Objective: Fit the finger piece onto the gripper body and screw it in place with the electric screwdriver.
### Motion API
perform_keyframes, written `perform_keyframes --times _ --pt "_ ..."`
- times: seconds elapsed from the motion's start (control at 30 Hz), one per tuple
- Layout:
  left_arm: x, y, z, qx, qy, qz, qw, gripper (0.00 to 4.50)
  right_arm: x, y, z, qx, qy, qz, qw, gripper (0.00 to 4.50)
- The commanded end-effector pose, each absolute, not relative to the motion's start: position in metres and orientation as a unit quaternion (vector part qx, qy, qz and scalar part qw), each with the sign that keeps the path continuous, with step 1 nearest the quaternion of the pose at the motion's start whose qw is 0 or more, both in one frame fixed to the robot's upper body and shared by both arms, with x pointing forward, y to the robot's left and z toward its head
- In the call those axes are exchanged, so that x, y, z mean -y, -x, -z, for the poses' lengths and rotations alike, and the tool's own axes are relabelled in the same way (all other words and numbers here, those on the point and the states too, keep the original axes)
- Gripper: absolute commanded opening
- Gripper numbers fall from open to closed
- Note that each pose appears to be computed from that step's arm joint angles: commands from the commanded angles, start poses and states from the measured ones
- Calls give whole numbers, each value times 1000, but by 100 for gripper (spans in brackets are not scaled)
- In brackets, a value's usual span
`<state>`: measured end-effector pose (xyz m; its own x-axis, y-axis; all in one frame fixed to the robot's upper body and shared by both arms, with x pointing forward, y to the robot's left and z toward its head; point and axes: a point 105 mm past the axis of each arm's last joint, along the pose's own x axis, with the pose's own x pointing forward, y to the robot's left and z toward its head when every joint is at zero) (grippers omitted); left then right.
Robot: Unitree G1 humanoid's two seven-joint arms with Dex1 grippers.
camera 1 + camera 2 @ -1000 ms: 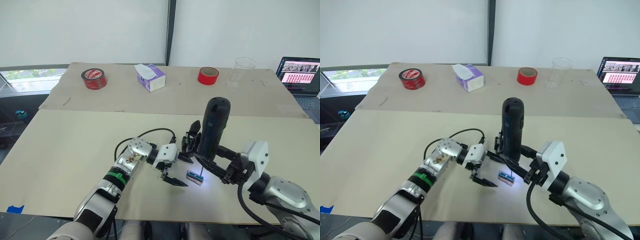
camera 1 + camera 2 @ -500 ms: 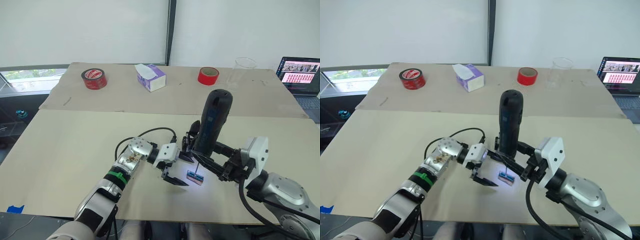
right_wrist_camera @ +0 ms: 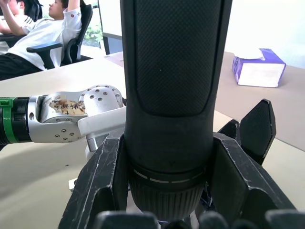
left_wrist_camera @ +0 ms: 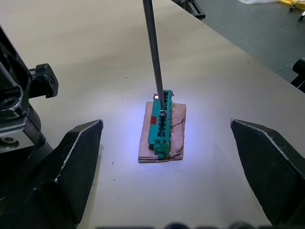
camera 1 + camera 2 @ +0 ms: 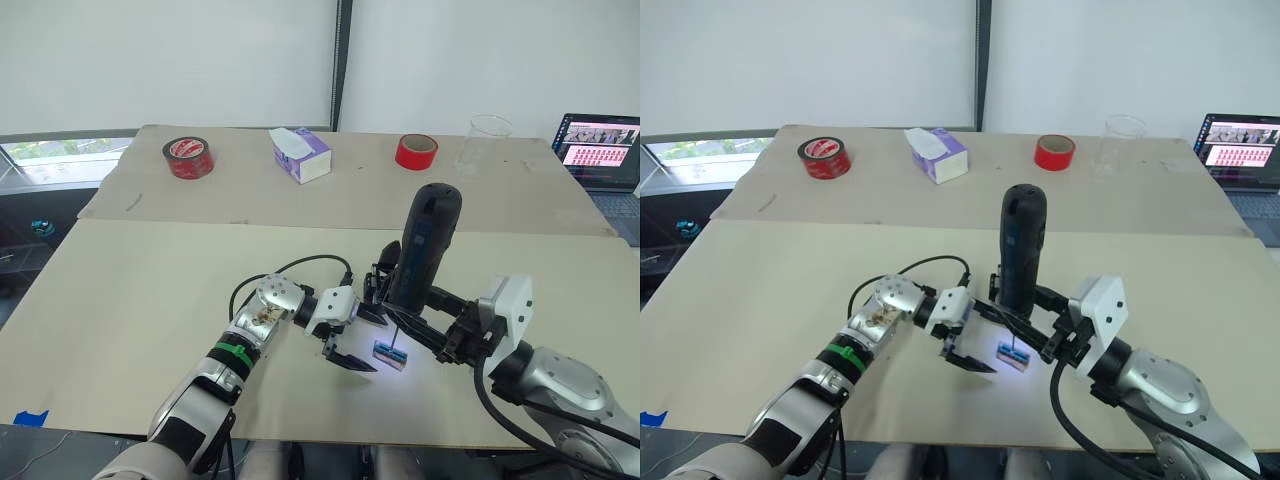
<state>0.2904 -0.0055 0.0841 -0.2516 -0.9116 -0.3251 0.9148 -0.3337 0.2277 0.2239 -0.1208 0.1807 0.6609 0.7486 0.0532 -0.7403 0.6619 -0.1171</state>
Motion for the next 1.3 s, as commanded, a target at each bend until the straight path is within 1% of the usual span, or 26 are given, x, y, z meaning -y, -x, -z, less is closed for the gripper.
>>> perform_keyframes --times 0.03,0.37,0.73,1.3 --pt "10 -292 -97 22 -203 791 577 450 117 -218 -195 86 51 -416 904 190" --pt "10 -292 -97 21 -203 791 577 450 115 -219 -200 95 47 -416 903 190" --pt "10 -293 -97 21 -203 789 580 450 117 -220 -190 80 47 -417 904 190" --pt "11 -295 -99 24 -204 787 582 450 122 -220 -183 78 52 -410 907 190"
